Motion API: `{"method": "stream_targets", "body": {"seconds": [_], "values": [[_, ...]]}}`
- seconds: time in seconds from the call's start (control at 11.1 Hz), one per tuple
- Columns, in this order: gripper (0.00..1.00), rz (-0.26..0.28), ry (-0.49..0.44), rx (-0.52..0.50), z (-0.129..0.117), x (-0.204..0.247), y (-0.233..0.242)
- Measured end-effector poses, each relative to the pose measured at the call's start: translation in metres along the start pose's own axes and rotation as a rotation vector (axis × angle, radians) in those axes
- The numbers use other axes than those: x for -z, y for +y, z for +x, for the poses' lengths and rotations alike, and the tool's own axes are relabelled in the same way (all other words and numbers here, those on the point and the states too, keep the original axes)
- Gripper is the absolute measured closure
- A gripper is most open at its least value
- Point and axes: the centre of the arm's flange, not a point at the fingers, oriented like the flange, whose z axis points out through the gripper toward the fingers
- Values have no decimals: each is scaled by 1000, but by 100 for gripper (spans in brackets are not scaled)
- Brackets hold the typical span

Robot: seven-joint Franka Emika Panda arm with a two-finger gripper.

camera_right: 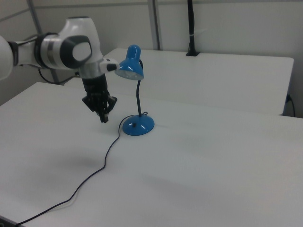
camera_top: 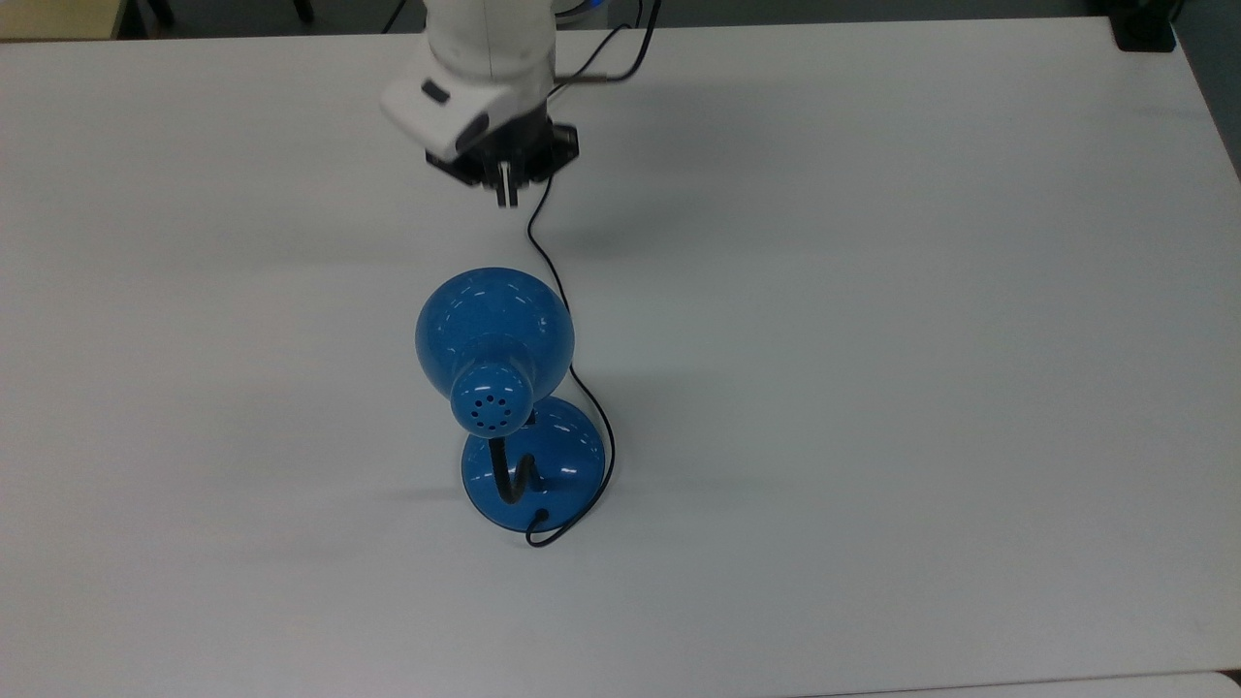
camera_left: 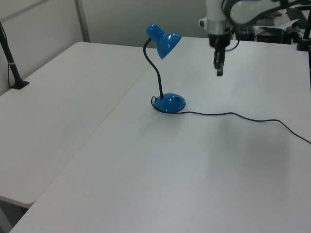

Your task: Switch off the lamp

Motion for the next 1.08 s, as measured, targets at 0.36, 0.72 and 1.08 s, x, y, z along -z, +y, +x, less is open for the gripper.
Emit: {"method": "stream_targets", "body": {"seconds": [0.36,0.72,1.08], "values": [[42,-6,16,-2,-18,66,-2],[0,-54,53,0,-22,93,2],[0,-61,84,-9,-31,111,5]]}}
